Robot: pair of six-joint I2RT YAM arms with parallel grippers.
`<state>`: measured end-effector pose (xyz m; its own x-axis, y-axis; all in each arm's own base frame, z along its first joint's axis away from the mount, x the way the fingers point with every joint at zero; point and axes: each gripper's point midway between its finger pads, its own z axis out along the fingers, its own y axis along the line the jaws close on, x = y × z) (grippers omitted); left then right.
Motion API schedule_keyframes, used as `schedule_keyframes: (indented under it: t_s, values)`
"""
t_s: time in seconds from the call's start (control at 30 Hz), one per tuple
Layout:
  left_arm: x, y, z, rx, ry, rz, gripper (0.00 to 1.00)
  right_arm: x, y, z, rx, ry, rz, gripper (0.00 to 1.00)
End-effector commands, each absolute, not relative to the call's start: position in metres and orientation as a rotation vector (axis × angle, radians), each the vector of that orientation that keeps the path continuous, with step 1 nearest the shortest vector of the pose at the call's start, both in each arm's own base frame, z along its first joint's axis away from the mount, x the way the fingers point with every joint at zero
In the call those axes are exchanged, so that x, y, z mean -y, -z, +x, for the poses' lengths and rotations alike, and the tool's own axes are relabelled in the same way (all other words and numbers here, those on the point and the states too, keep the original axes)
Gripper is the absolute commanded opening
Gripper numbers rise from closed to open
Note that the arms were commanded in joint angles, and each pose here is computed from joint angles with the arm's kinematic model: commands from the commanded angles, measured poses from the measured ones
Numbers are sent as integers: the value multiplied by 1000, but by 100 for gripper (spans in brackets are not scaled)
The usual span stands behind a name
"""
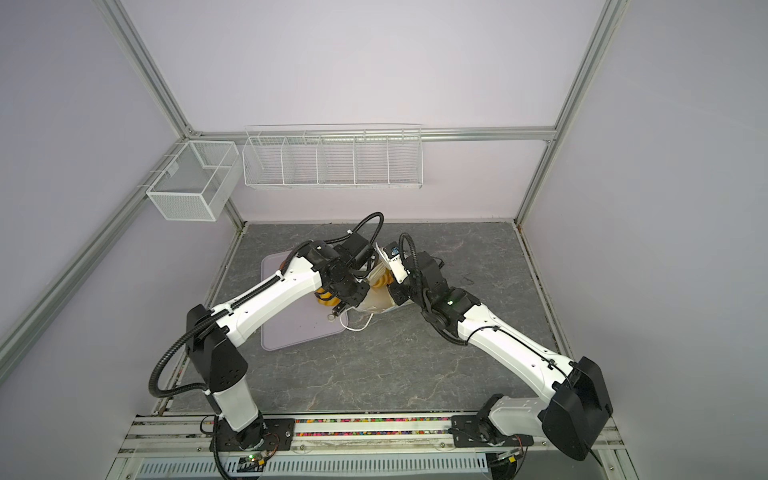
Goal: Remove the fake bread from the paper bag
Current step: 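Pull the striped yellow bread out of the bag with the left gripper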
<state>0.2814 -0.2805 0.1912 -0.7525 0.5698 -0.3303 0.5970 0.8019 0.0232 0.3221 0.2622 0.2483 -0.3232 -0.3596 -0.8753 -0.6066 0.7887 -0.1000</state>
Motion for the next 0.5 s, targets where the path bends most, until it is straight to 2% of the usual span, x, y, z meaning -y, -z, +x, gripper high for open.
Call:
schedule_keyframes:
  t_s: [0.0, 0.13, 0.27, 0.47]
  values:
    - [275, -207, 268, -2657, 179, 869, 0, -269, -246, 319, -1919, -329, -754, 7]
    - [268, -202, 266, -2657, 160, 851, 3, -271, -245, 316, -1915, -343, -766, 7]
    - [264, -194, 269, -2684, 99, 840, 23, -275, -242, 312, -1908, -367, -789, 7]
    - [271, -187, 275, -2688, 90, 832, 36, -278, -240, 309, -1897, -375, -813, 7]
